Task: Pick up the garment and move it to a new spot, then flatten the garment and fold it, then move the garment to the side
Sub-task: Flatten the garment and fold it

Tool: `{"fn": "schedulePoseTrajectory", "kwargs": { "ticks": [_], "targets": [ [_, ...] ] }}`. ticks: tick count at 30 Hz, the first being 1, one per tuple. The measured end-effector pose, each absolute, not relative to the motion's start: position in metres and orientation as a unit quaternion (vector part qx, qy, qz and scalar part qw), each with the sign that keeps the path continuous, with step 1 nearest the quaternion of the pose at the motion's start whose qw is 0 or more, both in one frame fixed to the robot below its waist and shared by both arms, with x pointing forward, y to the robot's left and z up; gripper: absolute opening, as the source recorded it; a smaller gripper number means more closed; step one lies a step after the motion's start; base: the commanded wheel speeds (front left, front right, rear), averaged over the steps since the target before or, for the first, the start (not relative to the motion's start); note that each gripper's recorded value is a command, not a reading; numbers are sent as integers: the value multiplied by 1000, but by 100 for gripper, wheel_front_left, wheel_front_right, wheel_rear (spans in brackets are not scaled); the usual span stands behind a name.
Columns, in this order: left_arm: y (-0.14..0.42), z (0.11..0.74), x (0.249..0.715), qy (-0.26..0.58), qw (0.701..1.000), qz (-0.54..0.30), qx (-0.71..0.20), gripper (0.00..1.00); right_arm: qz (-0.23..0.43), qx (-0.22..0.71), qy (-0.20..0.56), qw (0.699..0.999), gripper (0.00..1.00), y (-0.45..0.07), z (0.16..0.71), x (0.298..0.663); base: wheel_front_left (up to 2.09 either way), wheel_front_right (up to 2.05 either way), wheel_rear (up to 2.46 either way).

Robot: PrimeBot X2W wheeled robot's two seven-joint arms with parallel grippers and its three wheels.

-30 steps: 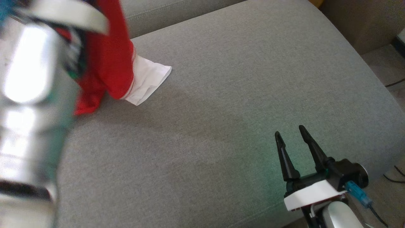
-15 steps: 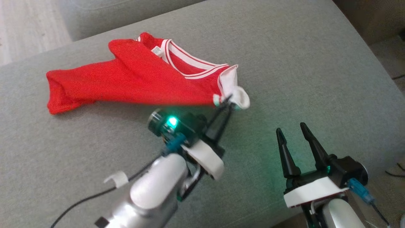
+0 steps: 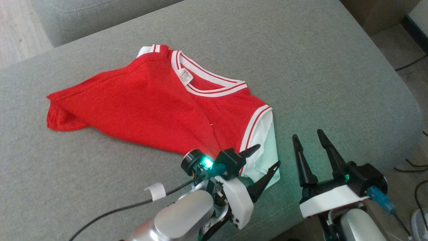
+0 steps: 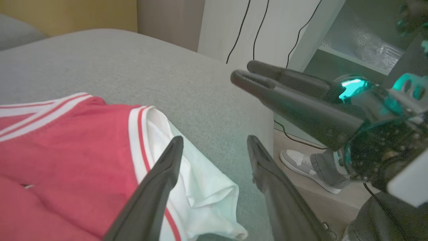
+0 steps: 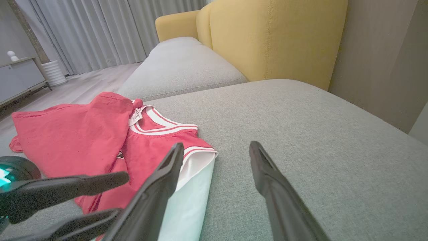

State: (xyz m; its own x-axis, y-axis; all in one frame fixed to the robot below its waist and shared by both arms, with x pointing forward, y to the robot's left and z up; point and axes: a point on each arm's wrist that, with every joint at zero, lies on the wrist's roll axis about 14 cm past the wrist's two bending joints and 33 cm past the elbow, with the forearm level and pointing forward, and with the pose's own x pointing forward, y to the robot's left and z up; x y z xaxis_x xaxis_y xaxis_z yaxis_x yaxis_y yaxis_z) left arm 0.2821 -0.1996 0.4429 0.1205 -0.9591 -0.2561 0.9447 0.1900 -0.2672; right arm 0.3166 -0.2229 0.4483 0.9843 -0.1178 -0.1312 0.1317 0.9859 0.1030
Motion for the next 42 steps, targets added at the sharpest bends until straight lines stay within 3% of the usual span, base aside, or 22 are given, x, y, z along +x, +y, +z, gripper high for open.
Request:
{"fn": "schedulePoseTrajectory", "kwargs": {
  "ticks": [3, 6, 11, 15, 23, 33, 42],
  "targets": [
    [-200, 441, 281, 201, 746, -634, -21, 100, -65, 56, 61, 994, 100, -224, 449, 316, 0, 0, 0],
    [-200, 448, 297, 191, 764, -615, -25, 100, -68, 57, 60, 994, 100, -226, 449, 315, 0, 0, 0],
    [-188, 473, 383, 142, 824, -549, -5, 100, -70, 62, 64, 994, 100, -225, 447, 315, 0, 0, 0],
    [-172, 484, 444, 160, 842, -516, 6, 100, -67, 65, 66, 993, 100, -222, 447, 315, 0, 0, 0],
    [-139, 463, 510, 241, 829, -486, 137, 100, -77, 65, 62, 993, 100, -228, 452, 317, 0, 0, 0],
    [-114, 441, 544, 292, 814, -447, 229, 100, -75, 74, 78, 991, 100, -223, 443, 317, 0, 0, 0],
    [-99, 423, 543, 351, 798, -437, 220, 100, -64, 72, 85, 992, 100, -218, 439, 325, 0, 0, 0]
  ]
}}
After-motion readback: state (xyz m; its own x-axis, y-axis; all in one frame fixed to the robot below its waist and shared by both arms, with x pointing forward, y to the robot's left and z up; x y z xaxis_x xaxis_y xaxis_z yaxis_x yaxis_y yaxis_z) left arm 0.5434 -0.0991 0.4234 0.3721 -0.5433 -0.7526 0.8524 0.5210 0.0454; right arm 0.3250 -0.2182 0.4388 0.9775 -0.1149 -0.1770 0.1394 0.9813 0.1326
